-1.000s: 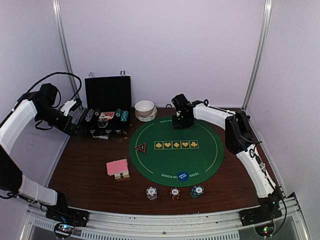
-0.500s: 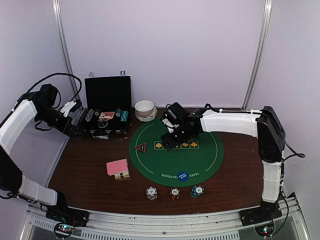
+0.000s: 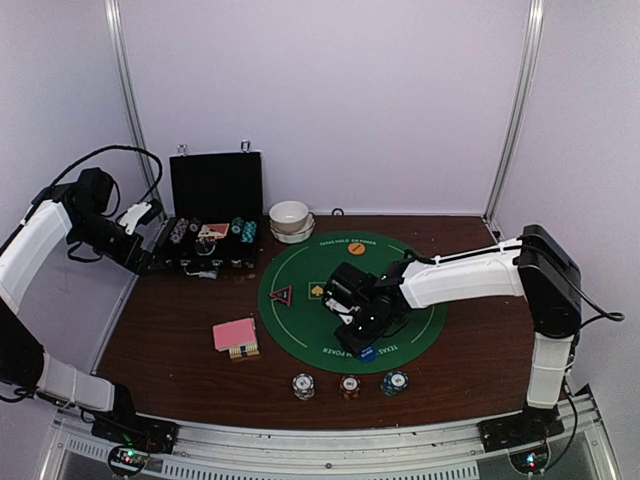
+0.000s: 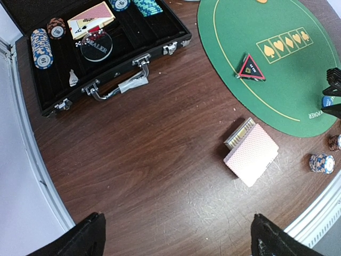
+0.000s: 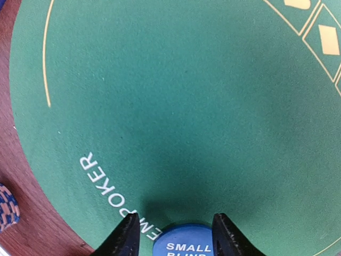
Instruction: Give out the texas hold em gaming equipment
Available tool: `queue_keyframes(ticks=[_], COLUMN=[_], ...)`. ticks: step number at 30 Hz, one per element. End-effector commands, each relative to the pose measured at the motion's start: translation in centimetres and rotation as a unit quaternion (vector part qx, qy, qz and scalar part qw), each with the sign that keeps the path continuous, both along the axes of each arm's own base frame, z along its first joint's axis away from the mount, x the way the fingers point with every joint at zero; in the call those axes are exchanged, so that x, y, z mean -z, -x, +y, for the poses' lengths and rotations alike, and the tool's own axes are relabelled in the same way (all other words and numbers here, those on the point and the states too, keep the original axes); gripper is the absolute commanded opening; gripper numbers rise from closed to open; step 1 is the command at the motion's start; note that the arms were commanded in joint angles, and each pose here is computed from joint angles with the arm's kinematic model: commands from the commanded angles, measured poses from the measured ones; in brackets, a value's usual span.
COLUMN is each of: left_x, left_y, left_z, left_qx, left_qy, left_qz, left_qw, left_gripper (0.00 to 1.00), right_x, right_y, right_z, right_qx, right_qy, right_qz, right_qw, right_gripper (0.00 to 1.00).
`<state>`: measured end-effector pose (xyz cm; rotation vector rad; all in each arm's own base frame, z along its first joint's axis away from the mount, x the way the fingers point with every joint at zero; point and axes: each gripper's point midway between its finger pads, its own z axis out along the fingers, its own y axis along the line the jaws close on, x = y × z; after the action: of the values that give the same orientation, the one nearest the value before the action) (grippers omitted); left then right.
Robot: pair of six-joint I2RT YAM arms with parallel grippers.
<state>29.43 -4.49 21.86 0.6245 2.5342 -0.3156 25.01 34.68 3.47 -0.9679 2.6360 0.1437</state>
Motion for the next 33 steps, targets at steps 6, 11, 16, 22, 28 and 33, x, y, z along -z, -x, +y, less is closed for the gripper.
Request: queue_keyframes(ticks=[6,11,16,22,28,33], left_x=[-1.9,-2.0,-2.1,-2.1,-2.2,-2.2], left_y=[0.1,0.1,0.1,0.1,0.0,0.0], left_z=[-0.2,-0.3,-0.3,-0.4,-0.5,-0.5], left_qx=[0.004,0.004,0.003,0.004,0.004,0.004], left_qy=[0.009,0.012,0.014,0.016,0.019,0.019], left_qz=[-0.024,-0.024,-0.024,-0.024,-0.024,-0.023], left_qw=[1.000,1.000,1.000,1.000,1.000,1.000], left_gripper=[0.98,0.98,0.98,0.97,0.98,0.98], right_x=[1.2,1.7,1.4,0.6,-0.4,-2.8], right_y=[1.4,1.8,1.7,1.2,0.4,-0.1], right_z=[-2.1,-3.7,-5.3,-7.9,-9.0,-8.3], right_qx=[0.005,0.010,0.019,0.041,0.060,0.062], right_qy=[0.020,0.042,0.061,0.081,0.078,0.059], right_qz=[0.012,0.008,-0.007,-0.023,-0.031,-0.042], right_qw=[1.000,0.999,0.998,0.996,0.995,0.995], right_gripper=[0.42,0.39,0.34,0.32,0.33,0.48])
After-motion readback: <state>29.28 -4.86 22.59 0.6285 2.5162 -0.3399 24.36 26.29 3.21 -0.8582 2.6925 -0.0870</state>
